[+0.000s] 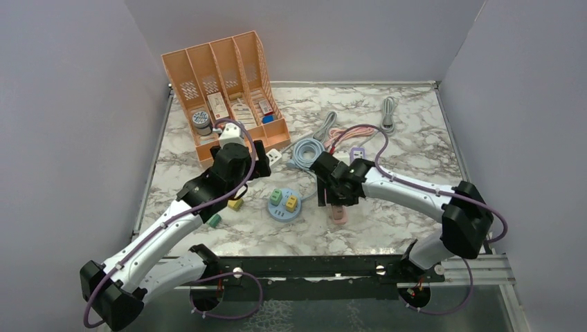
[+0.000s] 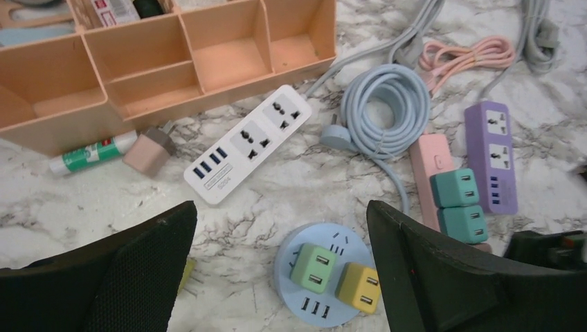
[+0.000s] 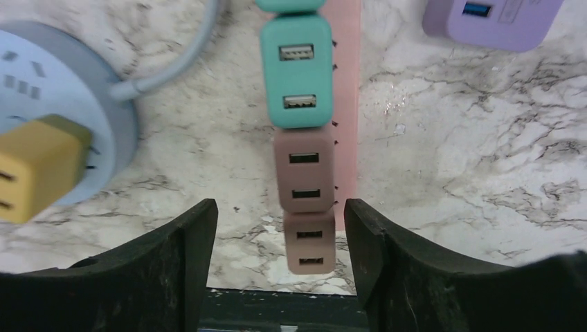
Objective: Insert the plug
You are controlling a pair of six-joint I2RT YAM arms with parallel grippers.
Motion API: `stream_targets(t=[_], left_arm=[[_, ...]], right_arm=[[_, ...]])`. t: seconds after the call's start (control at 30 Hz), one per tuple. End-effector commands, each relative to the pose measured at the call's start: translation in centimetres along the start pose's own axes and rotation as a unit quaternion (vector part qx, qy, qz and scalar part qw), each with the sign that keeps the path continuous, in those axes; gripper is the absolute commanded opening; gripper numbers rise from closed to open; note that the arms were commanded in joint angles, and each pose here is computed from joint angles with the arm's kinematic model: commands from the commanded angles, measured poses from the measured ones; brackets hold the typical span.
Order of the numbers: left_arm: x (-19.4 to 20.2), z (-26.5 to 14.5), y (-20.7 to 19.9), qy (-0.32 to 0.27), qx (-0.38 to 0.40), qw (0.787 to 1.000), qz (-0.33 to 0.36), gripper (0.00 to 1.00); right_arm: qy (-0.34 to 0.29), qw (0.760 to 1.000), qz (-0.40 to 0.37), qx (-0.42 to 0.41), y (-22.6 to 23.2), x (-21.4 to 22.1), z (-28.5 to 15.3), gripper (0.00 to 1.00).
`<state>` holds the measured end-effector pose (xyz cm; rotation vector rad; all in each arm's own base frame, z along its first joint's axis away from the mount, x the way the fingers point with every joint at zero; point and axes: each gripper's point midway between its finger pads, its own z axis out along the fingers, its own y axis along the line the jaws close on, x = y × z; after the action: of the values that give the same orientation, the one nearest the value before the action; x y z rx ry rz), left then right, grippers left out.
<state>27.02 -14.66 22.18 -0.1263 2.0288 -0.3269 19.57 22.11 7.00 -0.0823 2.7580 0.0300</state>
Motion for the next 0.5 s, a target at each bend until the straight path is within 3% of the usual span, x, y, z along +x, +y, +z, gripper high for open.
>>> stream_targets(t=[0.0, 0.2, 0.47], left_arm=[[3.8, 0.6, 3.0, 0.065, -0.067, 0.995, -0.031, 0.96], [9.1, 1.1, 7.0, 0.149, -0.140, 0.973, -0.106, 0.90], [14.1, 2.7, 10.2, 0.208, -0.207, 0.931, -0.217, 0.87]], right_arm=[[-0.073, 0.997, 0.034, -0.012, 0.1, -3.6, -3.6, 0.68], [-0.118, 0.991, 0.020, -0.063, 1.7, -5.7, -5.2, 0.63], [-0.162, 0.983, -0.012, -0.084, 2.9, -7.7, -5.4, 0.61]])
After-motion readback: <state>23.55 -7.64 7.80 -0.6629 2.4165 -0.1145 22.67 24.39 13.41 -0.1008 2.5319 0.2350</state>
